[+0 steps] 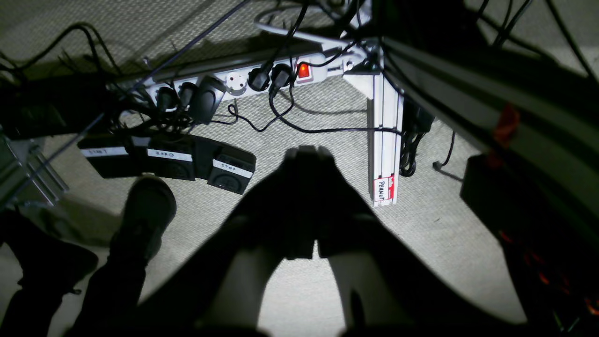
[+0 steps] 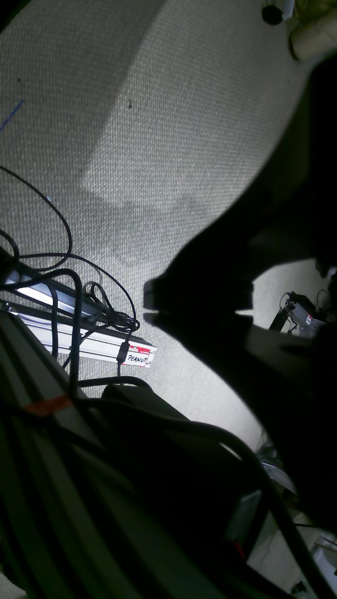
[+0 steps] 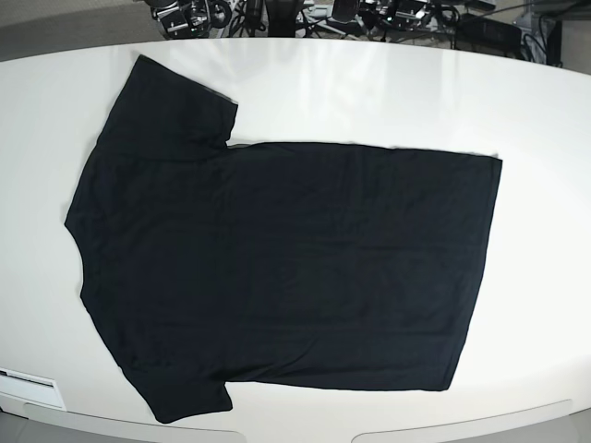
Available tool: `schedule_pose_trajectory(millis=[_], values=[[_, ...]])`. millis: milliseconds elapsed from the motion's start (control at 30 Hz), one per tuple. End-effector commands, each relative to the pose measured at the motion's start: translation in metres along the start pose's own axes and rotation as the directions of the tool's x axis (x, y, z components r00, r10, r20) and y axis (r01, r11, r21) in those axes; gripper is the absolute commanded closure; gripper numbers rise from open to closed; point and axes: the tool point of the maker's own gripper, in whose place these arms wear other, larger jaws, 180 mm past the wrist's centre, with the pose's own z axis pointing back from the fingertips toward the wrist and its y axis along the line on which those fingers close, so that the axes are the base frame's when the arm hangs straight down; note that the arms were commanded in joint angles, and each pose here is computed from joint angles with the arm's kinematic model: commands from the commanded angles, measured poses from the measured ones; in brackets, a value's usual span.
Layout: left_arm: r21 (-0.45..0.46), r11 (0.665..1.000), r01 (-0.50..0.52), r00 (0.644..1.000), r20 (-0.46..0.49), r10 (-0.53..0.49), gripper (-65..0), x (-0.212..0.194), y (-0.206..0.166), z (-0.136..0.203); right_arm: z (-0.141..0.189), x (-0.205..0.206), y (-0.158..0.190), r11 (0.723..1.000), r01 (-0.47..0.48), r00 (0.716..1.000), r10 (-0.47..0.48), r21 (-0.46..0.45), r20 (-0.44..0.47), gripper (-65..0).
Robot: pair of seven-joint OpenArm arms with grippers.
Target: Fold the T-shirt properly
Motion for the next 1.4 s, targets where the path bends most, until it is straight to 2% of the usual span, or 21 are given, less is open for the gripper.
schedule_pose_trajectory(millis=[0,167,633,967,1033,1100,1200,1267,1367], values=[[-0.016,1.0,0.006,1.0,0.004,-0.006,0.0,0.0,-0.003,0.0,0.001,0.003,-0.002,1.0,-0.007,1.0,0.007,-0.004,0.006,0.0],[-0.031,0.999,0.008,1.0,0.018,-0.007,0.0,0.003,-0.006,0.0,0.001,0.003,-0.01,0.999,0.011,1.0,-0.011,-0.051,0.008,0.0],[-0.028,1.0,-0.011,1.0,0.021,0.011,0.0,0.004,-0.005,0.0,0.001,0.003,-0.008,0.999,0.006,1.0,-0.006,-0.036,0.007,0.0],[-0.028,1.0,-0.009,1.0,-0.016,0.008,0.0,-0.001,-0.005,0.001,0.006,0.017,-0.014,0.998,0.002,1.0,0.0,-0.061,0.029,0.0],[-0.028,1.0,-0.007,0.998,-0.059,0.005,0.0,-0.007,-0.005,0.001,0.008,0.018,-0.012,0.999,-0.015,1.0,0.015,-0.04,0.015,0.0],[-0.019,1.0,0.004,0.993,-0.116,-0.006,0.0,-0.02,0.0,0.005,0.011,0.002,-0.006,0.999,-0.029,0.999,0.029,0.021,-0.033,0.0],[-0.028,1.0,0.0,0.984,-0.175,-0.005,0.0,-0.048,0.009,0.017,0.016,-0.041,-0.011,0.996,0.055,0.996,-0.05,0.069,-0.069,0.0],[-0.053,0.998,-0.037,0.982,-0.188,0.027,0.0,-0.068,0.012,0.029,0.025,-0.072,-0.014,0.991,0.087,0.994,-0.081,0.099,-0.067,0.0],[-0.079,0.996,-0.048,0.987,-0.156,0.035,0.0,-0.088,0.022,0.055,0.049,-0.114,-0.024,0.991,0.074,0.997,-0.07,0.108,-0.043,0.0]])
